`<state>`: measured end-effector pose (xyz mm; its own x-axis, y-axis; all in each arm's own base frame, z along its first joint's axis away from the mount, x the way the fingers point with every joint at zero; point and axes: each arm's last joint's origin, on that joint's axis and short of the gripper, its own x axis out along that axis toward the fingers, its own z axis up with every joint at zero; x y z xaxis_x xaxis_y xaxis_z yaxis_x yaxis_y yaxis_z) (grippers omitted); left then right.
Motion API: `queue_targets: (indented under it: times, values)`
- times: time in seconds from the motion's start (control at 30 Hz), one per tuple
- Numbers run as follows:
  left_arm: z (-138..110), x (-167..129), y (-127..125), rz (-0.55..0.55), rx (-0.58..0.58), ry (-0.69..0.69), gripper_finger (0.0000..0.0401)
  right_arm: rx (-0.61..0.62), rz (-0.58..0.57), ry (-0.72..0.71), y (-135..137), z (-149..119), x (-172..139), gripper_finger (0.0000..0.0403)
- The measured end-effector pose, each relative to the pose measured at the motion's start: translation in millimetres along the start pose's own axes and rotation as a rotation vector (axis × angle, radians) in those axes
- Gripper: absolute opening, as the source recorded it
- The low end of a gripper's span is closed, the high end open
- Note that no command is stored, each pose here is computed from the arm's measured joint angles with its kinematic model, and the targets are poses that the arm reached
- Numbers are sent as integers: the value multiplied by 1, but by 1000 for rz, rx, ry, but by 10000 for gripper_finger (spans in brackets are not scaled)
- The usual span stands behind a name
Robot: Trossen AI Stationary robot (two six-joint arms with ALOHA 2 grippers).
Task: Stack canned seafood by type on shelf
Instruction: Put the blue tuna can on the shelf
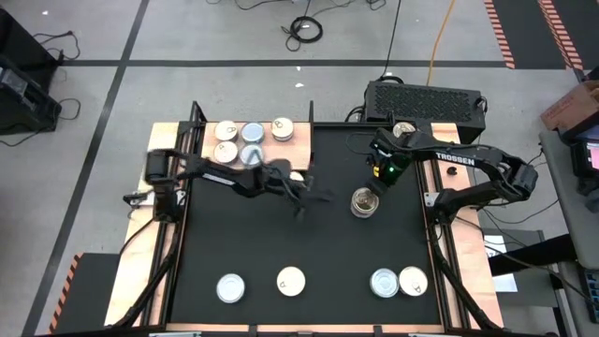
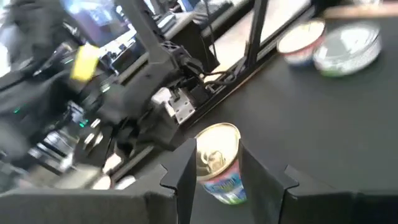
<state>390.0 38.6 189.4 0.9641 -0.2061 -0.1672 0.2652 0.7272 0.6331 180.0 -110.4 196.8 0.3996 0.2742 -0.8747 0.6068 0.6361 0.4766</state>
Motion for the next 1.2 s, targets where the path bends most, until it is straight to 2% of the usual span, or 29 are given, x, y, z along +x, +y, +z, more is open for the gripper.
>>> queue_targets:
  times: [0.17,0.37,0.5,0.7,1.0,1.1,1.2]
  values:
    - [-2,52,-5,-39,151,10,121,8,-7,-1,0,0,0,0]
    - [-12,98,-11,-159,205,146,121,9,-8,0,0,0,0,0]
    - [-19,118,-10,-137,213,213,121,9,-8,0,0,0,0,0]
    - [-29,125,-15,-140,243,280,121,29,-9,0,0,0,0,0]
    - [-30,124,-15,-115,261,342,120,30,-15,-7,-1,0,0,0]
    - [-28,125,-17,-111,267,349,106,34,-13,-6,-1,0,0,0]
    - [-25,126,-21,-99,282,365,73,40,-11,-5,-1,0,0,0]
